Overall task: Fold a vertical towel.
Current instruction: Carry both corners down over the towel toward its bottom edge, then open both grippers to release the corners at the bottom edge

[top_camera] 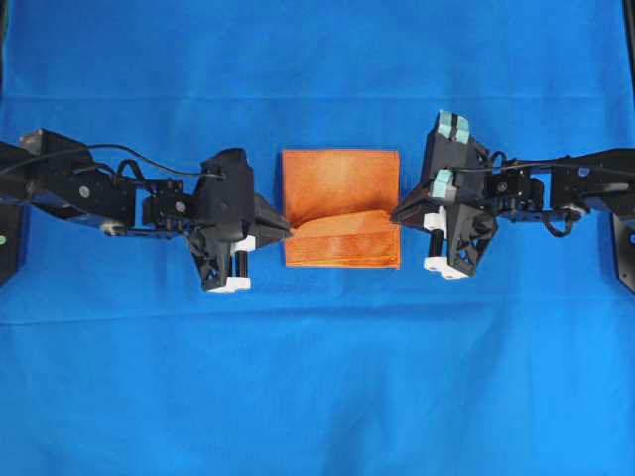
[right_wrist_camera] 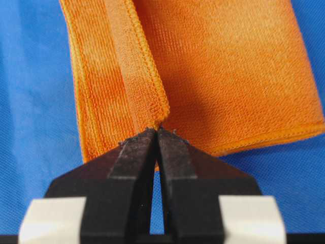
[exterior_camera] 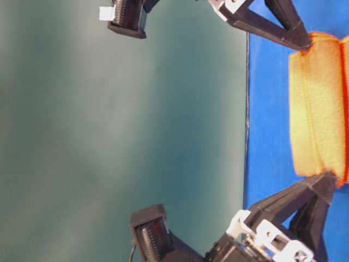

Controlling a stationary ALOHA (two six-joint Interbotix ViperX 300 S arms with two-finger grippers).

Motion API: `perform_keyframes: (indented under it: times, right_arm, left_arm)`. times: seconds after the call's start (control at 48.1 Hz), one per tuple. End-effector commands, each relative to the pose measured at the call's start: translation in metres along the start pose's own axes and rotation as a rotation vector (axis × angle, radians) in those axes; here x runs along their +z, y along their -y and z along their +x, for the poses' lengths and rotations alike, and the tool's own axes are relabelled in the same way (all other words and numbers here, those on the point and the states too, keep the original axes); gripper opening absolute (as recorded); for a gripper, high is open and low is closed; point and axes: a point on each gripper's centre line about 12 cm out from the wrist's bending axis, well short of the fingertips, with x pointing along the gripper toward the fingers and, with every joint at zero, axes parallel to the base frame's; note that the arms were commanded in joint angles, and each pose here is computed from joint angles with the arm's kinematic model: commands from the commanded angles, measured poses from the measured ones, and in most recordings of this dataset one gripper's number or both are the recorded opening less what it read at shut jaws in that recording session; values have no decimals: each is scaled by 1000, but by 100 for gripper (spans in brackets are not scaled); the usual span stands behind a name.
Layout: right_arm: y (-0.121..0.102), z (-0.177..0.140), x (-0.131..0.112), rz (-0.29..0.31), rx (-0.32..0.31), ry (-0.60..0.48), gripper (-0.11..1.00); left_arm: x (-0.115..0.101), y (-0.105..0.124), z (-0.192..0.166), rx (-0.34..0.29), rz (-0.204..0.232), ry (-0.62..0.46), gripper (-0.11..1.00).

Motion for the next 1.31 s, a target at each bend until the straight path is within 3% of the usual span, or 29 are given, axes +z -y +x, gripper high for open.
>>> perform_keyframes:
  times: [0.0, 0.333, 0.416, 0.644, 0.728, 0.811, 0.998, 1.289]
  right_arm:
    - [-1, 0, 3, 7, 4, 13, 1]
    - [-4, 2, 4, 6, 7, 11, 2]
    - [-7, 2, 5, -1, 16, 17, 5]
    - [-25, 0, 2, -36, 57, 14, 64]
    - [-34, -2, 1, -53, 78, 11, 60]
    - [-45, -7, 1, -65, 106, 13, 56]
    - [-61, -28, 7, -83, 153, 36, 56]
    - [-66, -82, 44, -87, 205, 217, 56]
  left_arm:
    - [7, 2, 2, -3, 1, 21, 2]
    - [9, 2, 3, -3, 1, 26, 3]
    - [9, 2, 3, -3, 1, 26, 10]
    - [12, 14, 0, -31, 21, 30, 57]
    - [15, 27, -5, -59, 40, 33, 64]
    - [19, 39, -12, -87, 60, 34, 62]
    - [34, 60, -35, -137, 94, 40, 62]
    - [71, 59, -86, -149, 95, 116, 62]
